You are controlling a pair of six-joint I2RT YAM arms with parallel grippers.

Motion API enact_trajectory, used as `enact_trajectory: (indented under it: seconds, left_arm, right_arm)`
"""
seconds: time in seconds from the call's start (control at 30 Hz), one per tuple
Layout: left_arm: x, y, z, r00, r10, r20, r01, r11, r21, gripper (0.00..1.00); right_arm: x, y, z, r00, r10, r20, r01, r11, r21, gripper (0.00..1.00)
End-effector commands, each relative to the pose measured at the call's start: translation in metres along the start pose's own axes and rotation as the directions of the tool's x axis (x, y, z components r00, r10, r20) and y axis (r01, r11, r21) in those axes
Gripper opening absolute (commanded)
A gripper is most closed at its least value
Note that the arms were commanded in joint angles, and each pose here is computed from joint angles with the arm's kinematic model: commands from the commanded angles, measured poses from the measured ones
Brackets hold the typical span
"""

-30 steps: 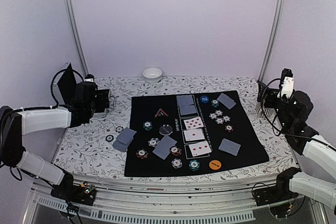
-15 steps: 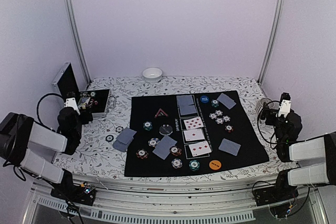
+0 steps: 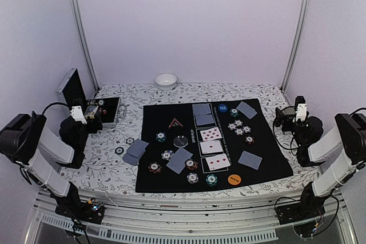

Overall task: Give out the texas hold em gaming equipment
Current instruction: Reset both arms

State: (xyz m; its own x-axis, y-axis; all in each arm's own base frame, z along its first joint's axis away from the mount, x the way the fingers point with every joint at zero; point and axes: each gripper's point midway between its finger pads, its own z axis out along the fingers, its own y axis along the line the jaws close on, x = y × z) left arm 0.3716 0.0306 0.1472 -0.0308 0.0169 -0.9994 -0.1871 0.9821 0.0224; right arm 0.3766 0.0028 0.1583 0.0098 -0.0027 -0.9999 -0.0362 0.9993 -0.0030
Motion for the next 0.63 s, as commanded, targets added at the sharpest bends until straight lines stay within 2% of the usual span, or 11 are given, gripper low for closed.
enact_trajectory:
  seconds: [0.0, 0.6]
  left_arm:
    - [-0.009, -0.0061, 0.0042, 0.999, 0.008, 0.031, -0.009, 0.999, 0.043, 0.98]
    - [-0.0096, -0.0066, 0.0038, 0.999, 0.008, 0.035, -0.009, 0.999, 0.044, 0.98]
  right_arm:
    - [0.0028, 0.0035, 0.0052, 1.0, 0.0, -0.019, -0.001, 0.999, -0.046, 0.99]
    - [0.0026, 0.0031, 0.0055, 1.0, 0.001, -0.02, -0.002, 0.999, -0.044, 0.99]
